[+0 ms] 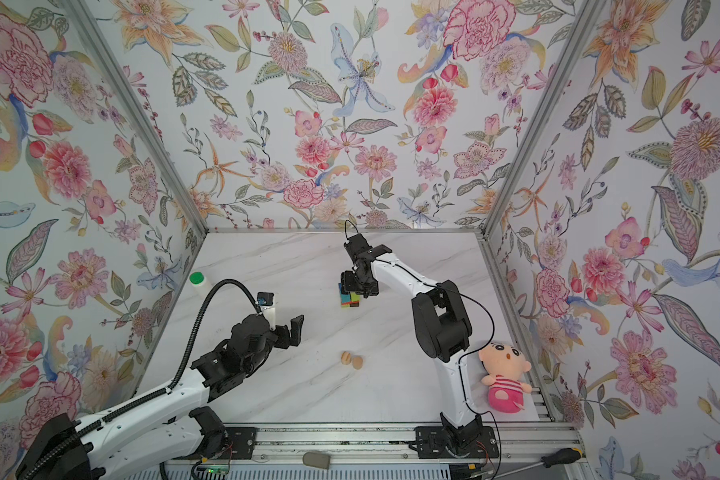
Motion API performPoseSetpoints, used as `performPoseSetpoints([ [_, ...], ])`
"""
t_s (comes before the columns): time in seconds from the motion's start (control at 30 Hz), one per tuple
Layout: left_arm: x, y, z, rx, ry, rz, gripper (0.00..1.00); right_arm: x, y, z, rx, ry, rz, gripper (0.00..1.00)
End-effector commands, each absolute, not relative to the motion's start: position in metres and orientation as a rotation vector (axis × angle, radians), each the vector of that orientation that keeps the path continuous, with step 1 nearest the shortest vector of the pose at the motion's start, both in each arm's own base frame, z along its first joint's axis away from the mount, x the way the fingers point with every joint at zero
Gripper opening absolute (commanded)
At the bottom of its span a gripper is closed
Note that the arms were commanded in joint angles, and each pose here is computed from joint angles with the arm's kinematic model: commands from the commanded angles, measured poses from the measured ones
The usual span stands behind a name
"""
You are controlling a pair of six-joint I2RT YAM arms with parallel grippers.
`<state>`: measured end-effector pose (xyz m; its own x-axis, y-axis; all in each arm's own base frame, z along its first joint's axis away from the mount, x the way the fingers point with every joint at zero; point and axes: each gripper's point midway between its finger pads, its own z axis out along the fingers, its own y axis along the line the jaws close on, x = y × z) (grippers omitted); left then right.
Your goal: Build the wood block tower
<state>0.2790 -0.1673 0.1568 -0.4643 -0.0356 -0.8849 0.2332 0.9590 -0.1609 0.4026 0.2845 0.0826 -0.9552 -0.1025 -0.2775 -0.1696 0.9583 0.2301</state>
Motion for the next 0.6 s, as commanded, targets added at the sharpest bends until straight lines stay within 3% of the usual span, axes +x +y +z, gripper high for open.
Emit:
performPoseSetpoints([
  [0.0, 0.277, -0.154, 0.152, 0.128, 2.036, -0.263, 0.99, 0.398, 0.285, 0.093, -0.202, 2.843, 0.304, 0.73],
  [0.57, 0.268, -0.137, 0.151, 0.116, 2.017, -0.259, 0.99, 0.392, 0.293, 0.079, -0.232, 2.881, 0.100, 0.76],
])
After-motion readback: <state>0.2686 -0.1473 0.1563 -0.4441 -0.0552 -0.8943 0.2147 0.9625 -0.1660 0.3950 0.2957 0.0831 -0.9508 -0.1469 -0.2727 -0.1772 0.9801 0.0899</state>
